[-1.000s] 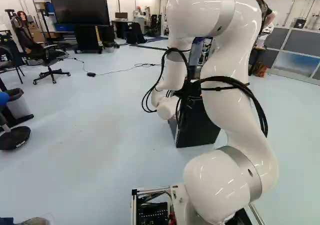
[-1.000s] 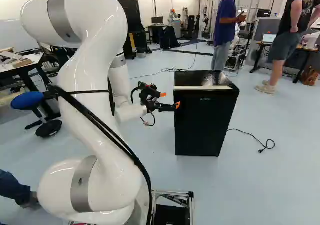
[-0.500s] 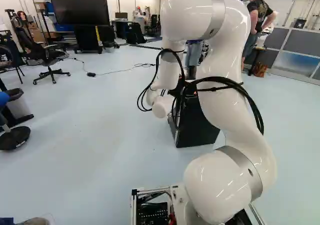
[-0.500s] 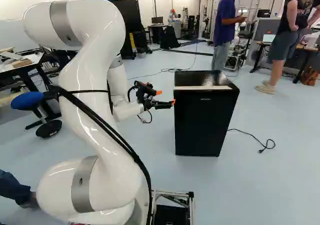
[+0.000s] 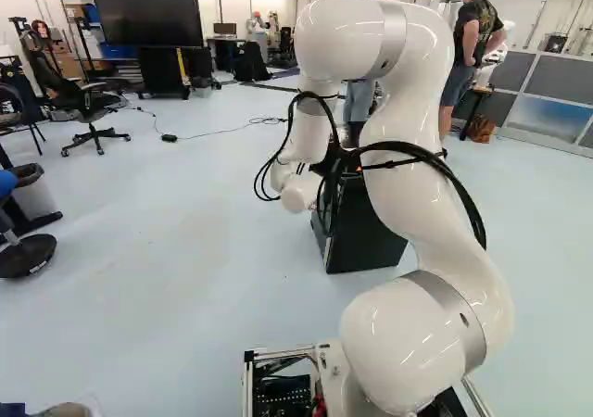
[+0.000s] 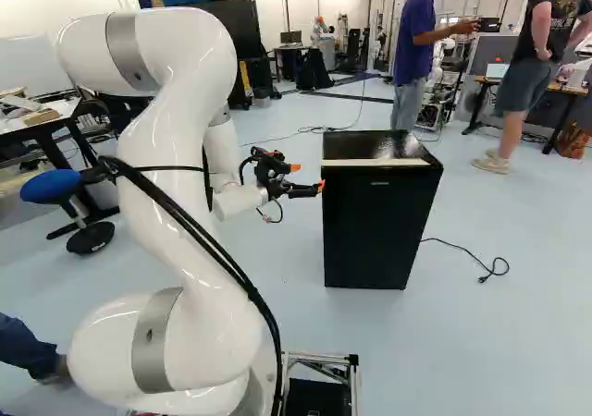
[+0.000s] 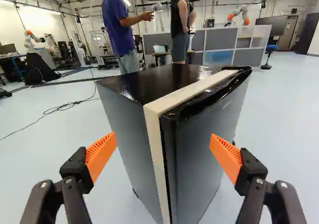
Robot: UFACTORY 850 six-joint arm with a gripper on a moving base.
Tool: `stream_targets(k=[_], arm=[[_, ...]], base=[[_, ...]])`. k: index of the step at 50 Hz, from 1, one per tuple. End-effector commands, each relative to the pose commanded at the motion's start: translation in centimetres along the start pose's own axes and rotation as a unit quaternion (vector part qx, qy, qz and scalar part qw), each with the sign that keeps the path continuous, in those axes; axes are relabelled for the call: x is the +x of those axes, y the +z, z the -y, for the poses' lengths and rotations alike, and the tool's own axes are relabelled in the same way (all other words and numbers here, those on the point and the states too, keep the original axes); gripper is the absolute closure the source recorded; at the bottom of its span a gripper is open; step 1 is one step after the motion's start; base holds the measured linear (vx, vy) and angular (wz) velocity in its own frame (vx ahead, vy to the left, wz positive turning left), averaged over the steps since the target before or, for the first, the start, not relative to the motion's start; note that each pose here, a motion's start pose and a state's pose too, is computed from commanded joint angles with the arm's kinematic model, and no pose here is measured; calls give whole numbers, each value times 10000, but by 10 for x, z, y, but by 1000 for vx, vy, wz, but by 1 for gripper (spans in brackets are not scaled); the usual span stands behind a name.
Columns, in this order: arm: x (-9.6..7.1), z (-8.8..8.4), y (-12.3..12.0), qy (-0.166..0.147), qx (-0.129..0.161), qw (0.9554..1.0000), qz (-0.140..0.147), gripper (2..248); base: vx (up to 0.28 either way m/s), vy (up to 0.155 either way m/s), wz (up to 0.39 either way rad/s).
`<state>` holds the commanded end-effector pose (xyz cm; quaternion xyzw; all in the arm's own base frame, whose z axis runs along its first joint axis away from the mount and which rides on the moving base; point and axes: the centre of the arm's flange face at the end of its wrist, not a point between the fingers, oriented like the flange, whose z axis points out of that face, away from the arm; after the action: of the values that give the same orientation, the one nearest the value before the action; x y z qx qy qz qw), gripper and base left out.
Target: Grab a drink from the fridge
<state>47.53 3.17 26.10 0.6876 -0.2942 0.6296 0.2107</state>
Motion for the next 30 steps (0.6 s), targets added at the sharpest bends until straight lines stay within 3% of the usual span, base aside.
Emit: stream_targets(k=[30], arm=[[2,-6,17,53,-173,9998,-38,3]], base=[[0,0,0]])
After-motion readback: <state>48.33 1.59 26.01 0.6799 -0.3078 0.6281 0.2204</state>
